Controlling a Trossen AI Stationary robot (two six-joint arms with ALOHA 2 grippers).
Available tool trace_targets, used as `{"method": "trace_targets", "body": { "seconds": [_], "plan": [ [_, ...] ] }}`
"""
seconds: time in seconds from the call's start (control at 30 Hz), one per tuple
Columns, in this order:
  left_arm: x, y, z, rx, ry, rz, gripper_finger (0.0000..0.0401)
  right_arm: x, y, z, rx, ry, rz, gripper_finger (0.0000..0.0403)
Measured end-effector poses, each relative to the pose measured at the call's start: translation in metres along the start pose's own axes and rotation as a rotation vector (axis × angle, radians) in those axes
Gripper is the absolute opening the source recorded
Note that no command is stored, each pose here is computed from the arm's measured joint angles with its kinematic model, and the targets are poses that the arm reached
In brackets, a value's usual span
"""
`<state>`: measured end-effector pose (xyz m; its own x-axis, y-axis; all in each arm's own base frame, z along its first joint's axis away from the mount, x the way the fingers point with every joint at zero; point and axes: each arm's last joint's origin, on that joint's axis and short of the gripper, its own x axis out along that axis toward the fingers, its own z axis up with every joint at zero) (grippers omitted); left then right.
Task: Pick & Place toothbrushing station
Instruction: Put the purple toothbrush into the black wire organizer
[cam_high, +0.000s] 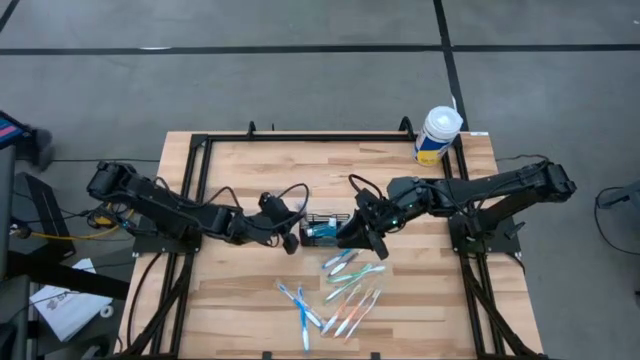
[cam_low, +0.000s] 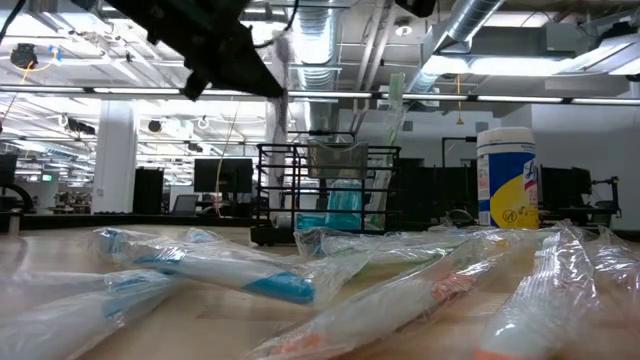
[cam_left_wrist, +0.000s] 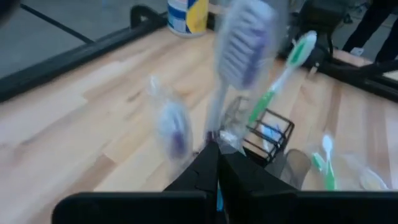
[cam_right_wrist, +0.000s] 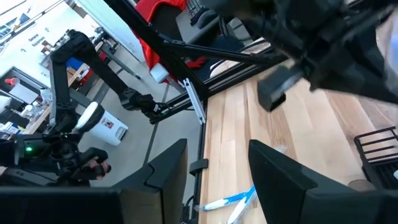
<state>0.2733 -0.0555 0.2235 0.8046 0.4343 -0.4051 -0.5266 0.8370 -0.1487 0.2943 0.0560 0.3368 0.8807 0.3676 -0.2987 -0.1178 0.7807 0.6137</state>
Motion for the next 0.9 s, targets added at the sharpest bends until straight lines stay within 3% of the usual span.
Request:
{"method": "trace_targets", "body": {
  "seconds": [0.27,0.57,0.9],
  "plan": [
    [0.026,-0.014,-0.02,-0.026,0.003,-0.041,0.0,0.0,0.001,0.0,0.0,0.013,0.018,0.0161],
    [0.026,-0.016,-0.02,-0.042,0.008,-0.068,0.0006,0.0,0.001,0.0,-0.001,0.014,0.018,0.0161],
    [0.027,-0.014,-0.018,-0.058,0.001,-0.063,0.0067,0.0,0.001,-0.001,-0.011,0.028,0.038,0.0161]
  ]
}}
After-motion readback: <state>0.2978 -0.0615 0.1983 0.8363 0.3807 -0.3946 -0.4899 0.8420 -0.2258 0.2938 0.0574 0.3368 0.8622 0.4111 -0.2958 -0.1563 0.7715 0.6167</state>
